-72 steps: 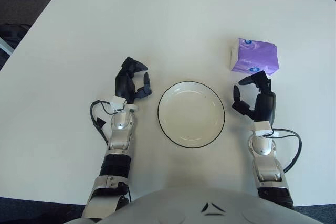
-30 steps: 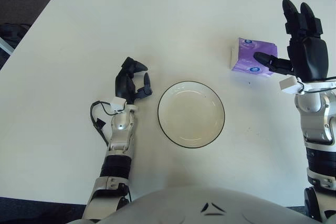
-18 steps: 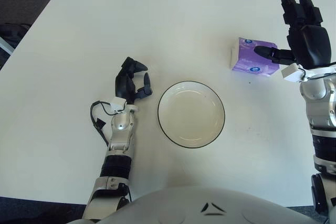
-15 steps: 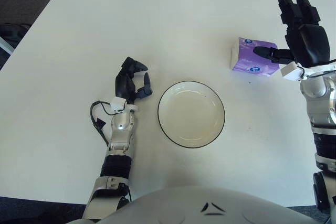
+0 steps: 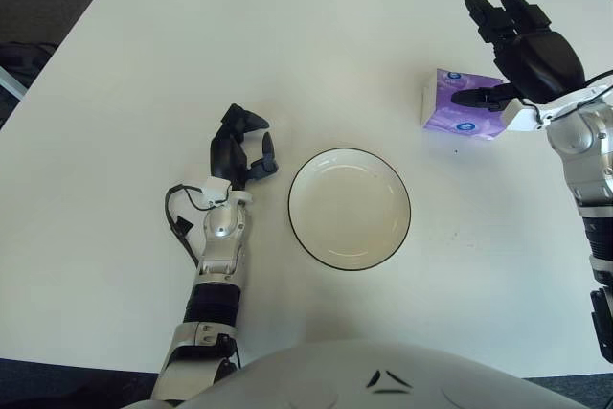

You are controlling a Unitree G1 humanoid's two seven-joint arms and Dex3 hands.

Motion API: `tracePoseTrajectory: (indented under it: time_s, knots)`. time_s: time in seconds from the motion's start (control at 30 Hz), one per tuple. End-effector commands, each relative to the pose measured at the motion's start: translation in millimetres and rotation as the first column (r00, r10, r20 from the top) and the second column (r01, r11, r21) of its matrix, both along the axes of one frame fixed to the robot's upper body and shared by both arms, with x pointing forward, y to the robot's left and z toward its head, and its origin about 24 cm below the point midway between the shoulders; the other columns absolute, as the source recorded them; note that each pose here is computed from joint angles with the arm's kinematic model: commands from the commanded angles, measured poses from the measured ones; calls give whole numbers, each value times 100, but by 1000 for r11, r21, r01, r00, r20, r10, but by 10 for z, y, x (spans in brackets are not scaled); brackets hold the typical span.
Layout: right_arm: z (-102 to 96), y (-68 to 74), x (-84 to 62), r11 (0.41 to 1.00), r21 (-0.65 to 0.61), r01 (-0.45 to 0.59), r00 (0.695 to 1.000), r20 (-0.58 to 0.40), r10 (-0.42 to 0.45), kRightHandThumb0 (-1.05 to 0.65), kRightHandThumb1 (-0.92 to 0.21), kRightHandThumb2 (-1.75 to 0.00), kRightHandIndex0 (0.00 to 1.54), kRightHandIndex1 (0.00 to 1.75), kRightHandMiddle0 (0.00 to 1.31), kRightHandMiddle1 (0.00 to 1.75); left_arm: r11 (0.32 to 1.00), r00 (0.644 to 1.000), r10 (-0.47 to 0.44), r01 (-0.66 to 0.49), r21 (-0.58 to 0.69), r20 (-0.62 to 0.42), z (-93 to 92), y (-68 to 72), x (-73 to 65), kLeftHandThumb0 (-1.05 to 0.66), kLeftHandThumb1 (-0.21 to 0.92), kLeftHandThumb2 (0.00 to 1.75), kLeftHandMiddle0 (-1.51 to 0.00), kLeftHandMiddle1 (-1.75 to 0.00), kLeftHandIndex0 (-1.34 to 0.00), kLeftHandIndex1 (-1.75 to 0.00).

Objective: Put the tissue paper into the plate.

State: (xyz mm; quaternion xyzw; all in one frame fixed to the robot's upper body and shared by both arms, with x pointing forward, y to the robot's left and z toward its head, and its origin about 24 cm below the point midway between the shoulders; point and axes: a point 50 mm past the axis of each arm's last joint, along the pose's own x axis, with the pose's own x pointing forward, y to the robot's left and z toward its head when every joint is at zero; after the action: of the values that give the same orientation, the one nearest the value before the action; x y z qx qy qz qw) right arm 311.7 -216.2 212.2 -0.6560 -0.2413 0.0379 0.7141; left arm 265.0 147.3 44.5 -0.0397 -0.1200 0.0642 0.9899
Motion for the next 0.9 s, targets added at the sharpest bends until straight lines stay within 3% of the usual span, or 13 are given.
tracePoseTrajectory:
  time_s: [0.0, 0.3, 0.87]
  knots:
    - [-161, -69, 131, 999, -31, 8, 999, -45, -9, -105, -69, -50, 0, 0, 0, 0, 1000, 968, 10, -13, -9, -252, -530, -28, -259, -47, 36, 127, -95, -175, -57, -175]
    - [-272, -87, 236, 999, -8, -46, 995, -92, 45, -105, -66, -51, 0, 0, 0, 0, 1000, 969, 8, -9, -6, -248, -524, -4, -258, -46, 37, 126, -91, -175, -57, -175]
    - [-604, -51, 343, 999, 47, -11, 970, -243, 22, -105, -57, -63, 0, 0, 0, 0, 1000, 972, 7, -7, 0, -237, -510, 28, -257, -47, 36, 127, -94, -175, -58, -175]
